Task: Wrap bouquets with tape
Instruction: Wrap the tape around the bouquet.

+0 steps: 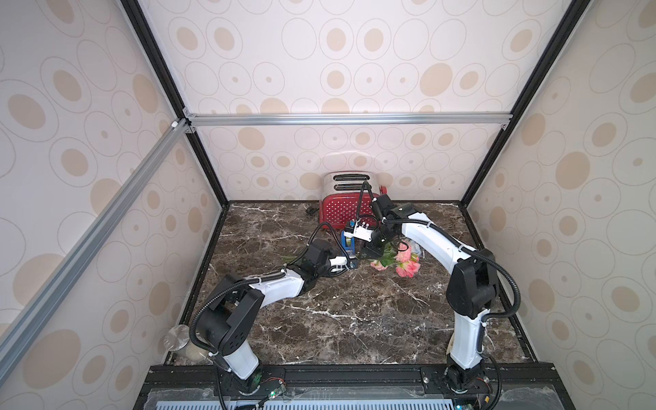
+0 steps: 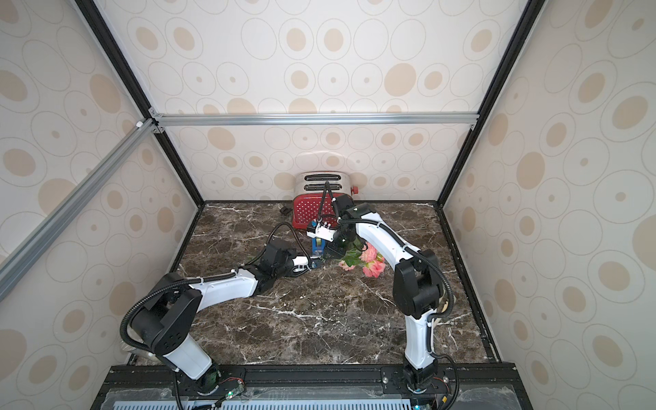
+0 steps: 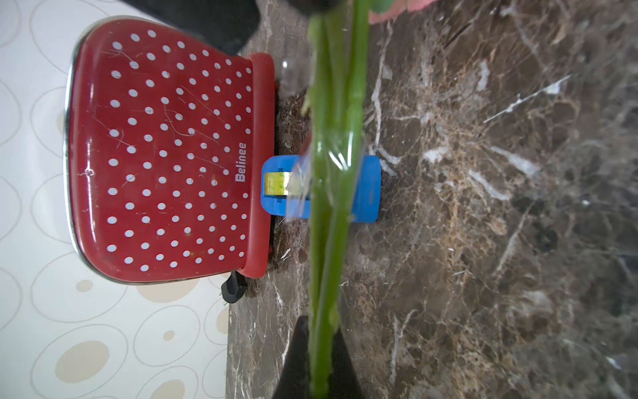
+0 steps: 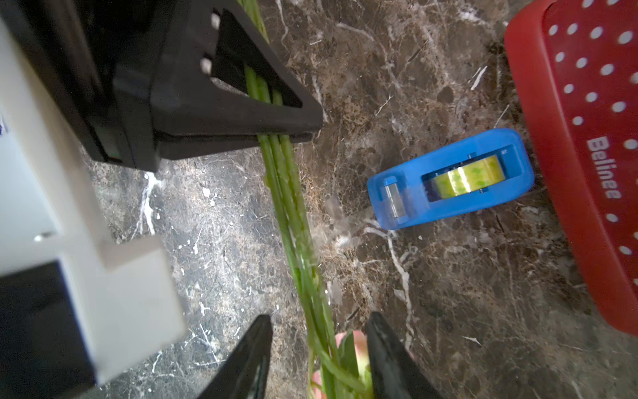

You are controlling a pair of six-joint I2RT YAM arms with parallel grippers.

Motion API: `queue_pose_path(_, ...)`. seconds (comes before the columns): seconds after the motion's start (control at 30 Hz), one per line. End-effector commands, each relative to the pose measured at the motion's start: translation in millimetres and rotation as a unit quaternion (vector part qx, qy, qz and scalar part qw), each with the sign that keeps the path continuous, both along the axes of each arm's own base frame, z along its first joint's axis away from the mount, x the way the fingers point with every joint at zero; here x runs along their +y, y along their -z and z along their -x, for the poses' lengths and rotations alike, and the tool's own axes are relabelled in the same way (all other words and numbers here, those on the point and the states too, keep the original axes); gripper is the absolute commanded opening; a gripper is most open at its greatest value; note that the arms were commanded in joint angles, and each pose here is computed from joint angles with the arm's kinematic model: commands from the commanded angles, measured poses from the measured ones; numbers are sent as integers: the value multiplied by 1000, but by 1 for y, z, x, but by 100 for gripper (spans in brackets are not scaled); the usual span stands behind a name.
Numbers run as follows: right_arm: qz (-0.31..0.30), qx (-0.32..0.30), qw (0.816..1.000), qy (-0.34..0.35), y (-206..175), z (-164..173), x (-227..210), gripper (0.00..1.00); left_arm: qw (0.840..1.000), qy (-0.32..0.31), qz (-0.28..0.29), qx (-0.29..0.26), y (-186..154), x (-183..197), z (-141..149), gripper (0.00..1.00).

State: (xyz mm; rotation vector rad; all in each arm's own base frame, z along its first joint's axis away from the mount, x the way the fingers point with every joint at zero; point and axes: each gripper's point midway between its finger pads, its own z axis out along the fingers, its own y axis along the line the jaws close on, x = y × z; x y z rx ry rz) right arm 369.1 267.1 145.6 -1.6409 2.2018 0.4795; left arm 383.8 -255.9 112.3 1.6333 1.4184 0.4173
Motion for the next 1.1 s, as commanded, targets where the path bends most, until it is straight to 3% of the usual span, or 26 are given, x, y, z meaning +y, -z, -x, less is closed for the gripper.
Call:
queue_pose_path(0.0, 16, 44, 999, -20, 6, 16, 1, 47, 996, 39, 41, -70, -45, -22, 3, 0)
queue_pose_path(0.4, 34, 57, 997, -30, 18, 11, 8, 42, 993, 38, 52, -95, -51, -22, 6, 0)
queue_pose_path(0.67, 36, 61, 997, -36, 22, 9, 15, 14, 993, 43, 60, -87, -52, -25, 7, 0)
queue_pose_path(0.83, 49, 43, 997, -39, 21, 6, 11, 3, 994, 43, 54, -80, -49, -25, 7, 0)
queue_pose_path(0.97, 54, 28, 997, -49, 19, 6, 7, 0, 995, 53, 56, -60, -44, -26, 13, 19)
queue_pose_path(1.07, 52, 9, 997, -58, 18, 5, 6, 0, 996, 73, 55, -15, -39, -29, 26, 33)
